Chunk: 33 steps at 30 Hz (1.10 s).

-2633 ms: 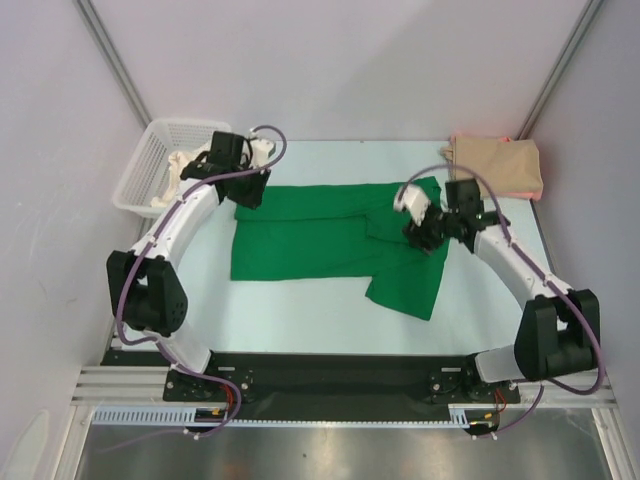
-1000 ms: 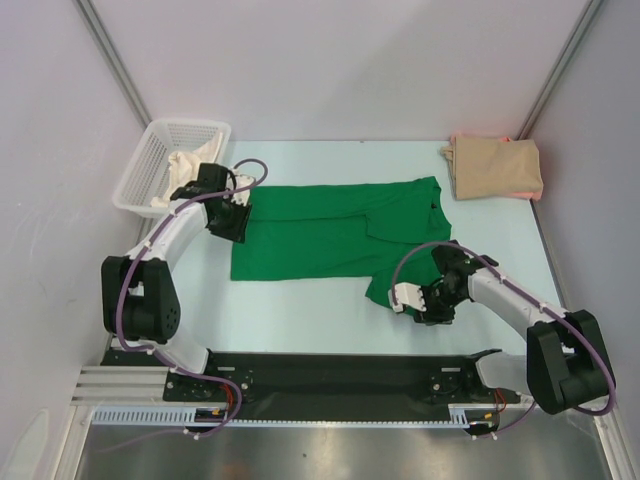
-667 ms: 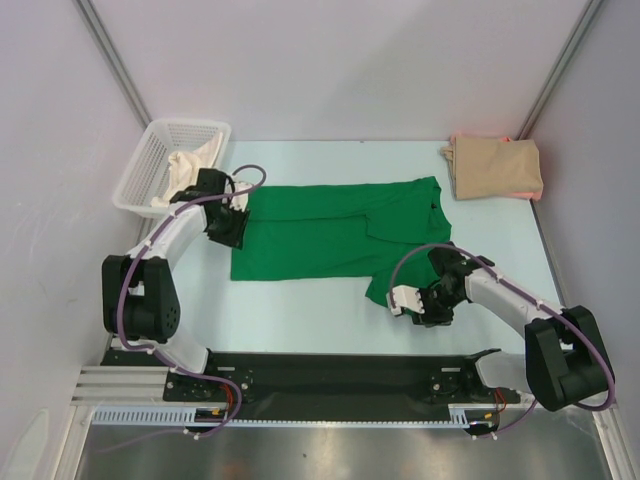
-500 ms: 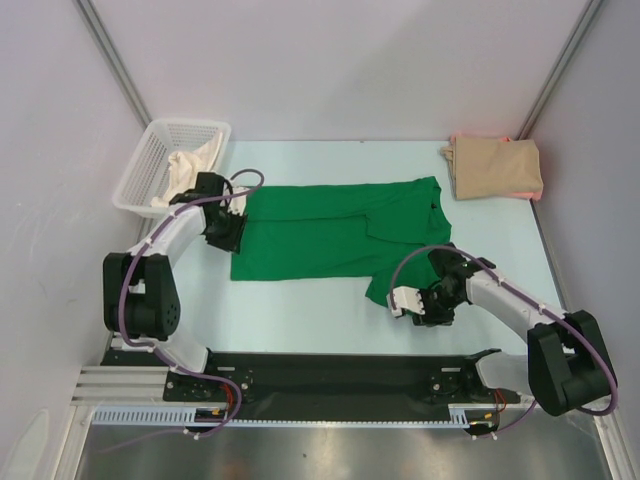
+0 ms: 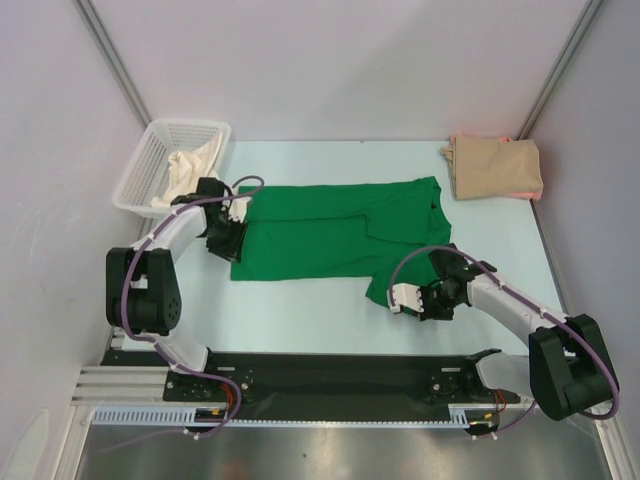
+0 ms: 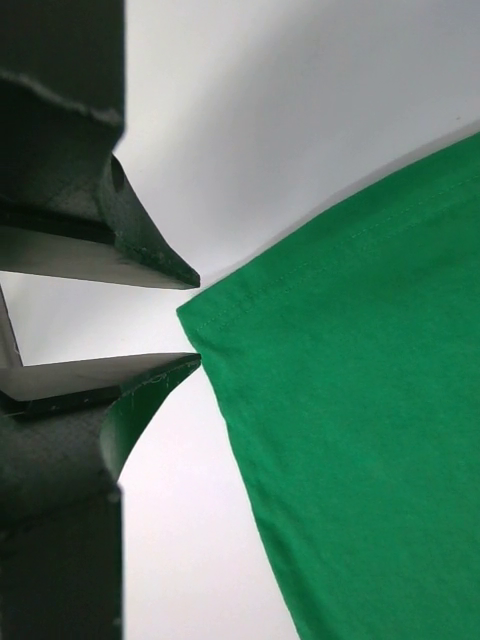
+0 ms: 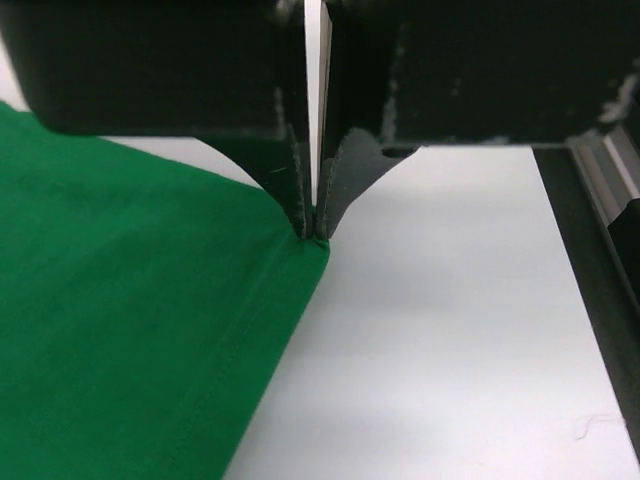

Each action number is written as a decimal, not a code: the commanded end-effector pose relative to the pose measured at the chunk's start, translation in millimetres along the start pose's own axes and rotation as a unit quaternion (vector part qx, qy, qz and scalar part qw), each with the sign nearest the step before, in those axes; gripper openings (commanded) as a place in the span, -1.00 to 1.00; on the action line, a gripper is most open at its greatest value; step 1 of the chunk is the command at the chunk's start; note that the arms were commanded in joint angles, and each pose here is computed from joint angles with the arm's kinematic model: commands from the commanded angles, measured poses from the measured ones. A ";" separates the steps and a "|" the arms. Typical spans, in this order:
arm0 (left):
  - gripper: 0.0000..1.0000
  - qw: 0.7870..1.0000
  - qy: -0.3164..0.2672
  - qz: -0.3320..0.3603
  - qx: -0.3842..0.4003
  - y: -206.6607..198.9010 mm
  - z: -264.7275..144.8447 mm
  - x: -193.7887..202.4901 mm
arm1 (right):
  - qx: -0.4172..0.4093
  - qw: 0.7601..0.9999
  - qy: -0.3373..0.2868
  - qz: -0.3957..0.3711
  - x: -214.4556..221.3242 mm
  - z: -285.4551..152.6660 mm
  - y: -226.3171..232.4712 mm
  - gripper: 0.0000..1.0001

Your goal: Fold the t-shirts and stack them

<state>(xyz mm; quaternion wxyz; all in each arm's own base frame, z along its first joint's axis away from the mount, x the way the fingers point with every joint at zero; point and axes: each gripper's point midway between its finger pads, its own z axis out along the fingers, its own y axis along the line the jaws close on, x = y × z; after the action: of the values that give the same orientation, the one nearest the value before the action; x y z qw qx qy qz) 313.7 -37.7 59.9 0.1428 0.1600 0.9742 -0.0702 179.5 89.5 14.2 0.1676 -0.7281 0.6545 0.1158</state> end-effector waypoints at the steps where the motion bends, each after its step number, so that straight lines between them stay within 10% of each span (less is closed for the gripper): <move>1: -0.26 1.000 0.011 -0.003 -0.003 6.4 0.5 11.3 | -0.005 1.000 0.007 0.027 4.3 4.1 6.1 -1.00; 22: -0.37 0.997 0.068 -0.022 0.022 4.0 45.2 46.8 | -0.003 0.999 0.005 0.050 2.9 5.2 8.0 -1.00; 26: -0.99 0.997 0.074 -0.020 0.033 1.4 46.3 46.6 | 0.005 0.999 0.007 0.054 2.7 3.0 4.8 -1.00; 33: -0.99 0.999 0.032 -0.009 0.025 2.4 14.1 19.1 | 0.092 0.990 -0.037 0.096 -27.6 -32.9 -34.3 -1.00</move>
<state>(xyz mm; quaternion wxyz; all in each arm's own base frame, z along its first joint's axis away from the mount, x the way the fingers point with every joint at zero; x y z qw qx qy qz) 276.1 -31.3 15.5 0.0573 0.1456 0.9836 -0.0895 181.9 91.6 23.1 0.1851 -0.6678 0.7120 0.1131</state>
